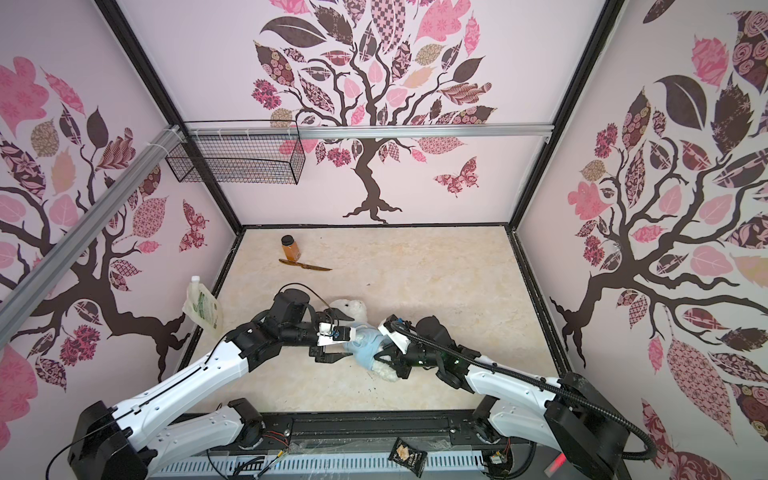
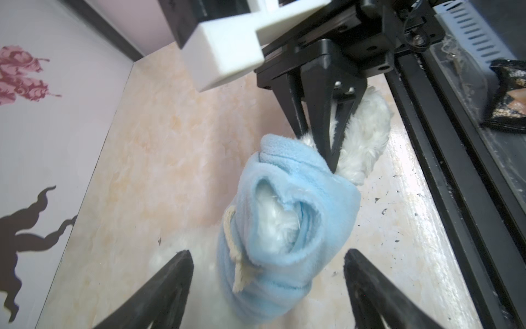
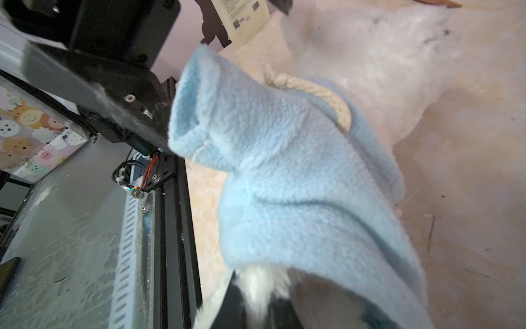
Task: Dress the teddy bear
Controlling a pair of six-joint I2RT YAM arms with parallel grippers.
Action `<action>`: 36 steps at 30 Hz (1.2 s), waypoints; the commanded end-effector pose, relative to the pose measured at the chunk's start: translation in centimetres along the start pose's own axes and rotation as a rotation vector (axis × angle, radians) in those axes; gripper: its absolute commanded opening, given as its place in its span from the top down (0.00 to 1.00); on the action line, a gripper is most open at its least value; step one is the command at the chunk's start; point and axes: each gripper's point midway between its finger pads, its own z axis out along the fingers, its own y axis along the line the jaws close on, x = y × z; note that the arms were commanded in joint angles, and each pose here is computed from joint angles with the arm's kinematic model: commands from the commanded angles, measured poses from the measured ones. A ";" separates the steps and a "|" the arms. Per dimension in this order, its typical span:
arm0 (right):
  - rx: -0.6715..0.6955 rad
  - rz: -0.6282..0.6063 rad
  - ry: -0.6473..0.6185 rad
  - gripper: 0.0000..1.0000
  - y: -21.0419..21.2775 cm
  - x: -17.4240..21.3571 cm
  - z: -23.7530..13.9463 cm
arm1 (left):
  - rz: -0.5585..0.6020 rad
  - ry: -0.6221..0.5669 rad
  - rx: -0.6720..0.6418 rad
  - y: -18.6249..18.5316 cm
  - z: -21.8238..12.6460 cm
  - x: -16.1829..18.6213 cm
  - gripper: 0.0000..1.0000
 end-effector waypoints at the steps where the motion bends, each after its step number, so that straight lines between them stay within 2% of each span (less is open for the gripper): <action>1: -0.078 -0.077 -0.102 0.97 1.8 -2.8 -0.5 | 0.097 -0.077 0.070 0.1 0.4 -1.9 0.14; 5: -0.096 -0.086 -0.112 0.97 2.1 -3.0 -0.7 | 0.070 -0.107 0.112 0.4 1.8 -2.1 0.18; 9: -0.076 -0.088 -0.125 0.97 1.8 -3.4 -0.7 | 0.022 -0.126 0.165 0.0 2.3 -2.3 0.28; 15: 0.003 -0.073 -0.140 0.91 0.4 -4.5 -0.7 | -0.054 -0.125 0.148 -0.1 1.8 -2.3 0.57; 18: 0.081 -0.055 -0.126 0.79 -1.0 -4.9 -0.6 | -0.125 -0.111 0.121 0.4 1.5 -2.3 0.68; 21: 0.158 -0.060 -0.109 0.53 -2.1 -5.0 -1.0 | -0.223 -0.081 0.039 1.9 1.0 -2.0 0.80; 25: 0.165 -0.095 -0.111 0.33 -1.9 -4.6 -1.5 | -0.336 -0.098 -0.080 3.7 0.0 -2.2 0.87; 26: 0.159 -0.100 -0.122 0.24 -1.7 -4.6 -1.6 | -0.357 -0.107 -0.096 3.9 -0.2 -2.4 0.89; 27: 0.153 -0.104 -0.132 0.20 -1.6 -4.7 -1.6 | -0.368 -0.115 -0.101 3.9 -0.4 -2.5 0.90; 30: 0.141 -0.137 -0.135 0.16 -0.9 -5.0 -1.2 | -0.400 -0.122 -0.111 3.7 -0.8 -2.5 0.93; 32: 0.125 -0.157 -0.125 0.13 -0.3 -5.4 -0.7 | -0.425 -0.110 -0.130 3.8 -0.8 -2.1 1.00; 36: 0.142 -0.173 -0.103 0.07 -0.4 -5.4 0.2 | -0.452 -0.092 -0.152 4.0 -1.0 -1.7 1.00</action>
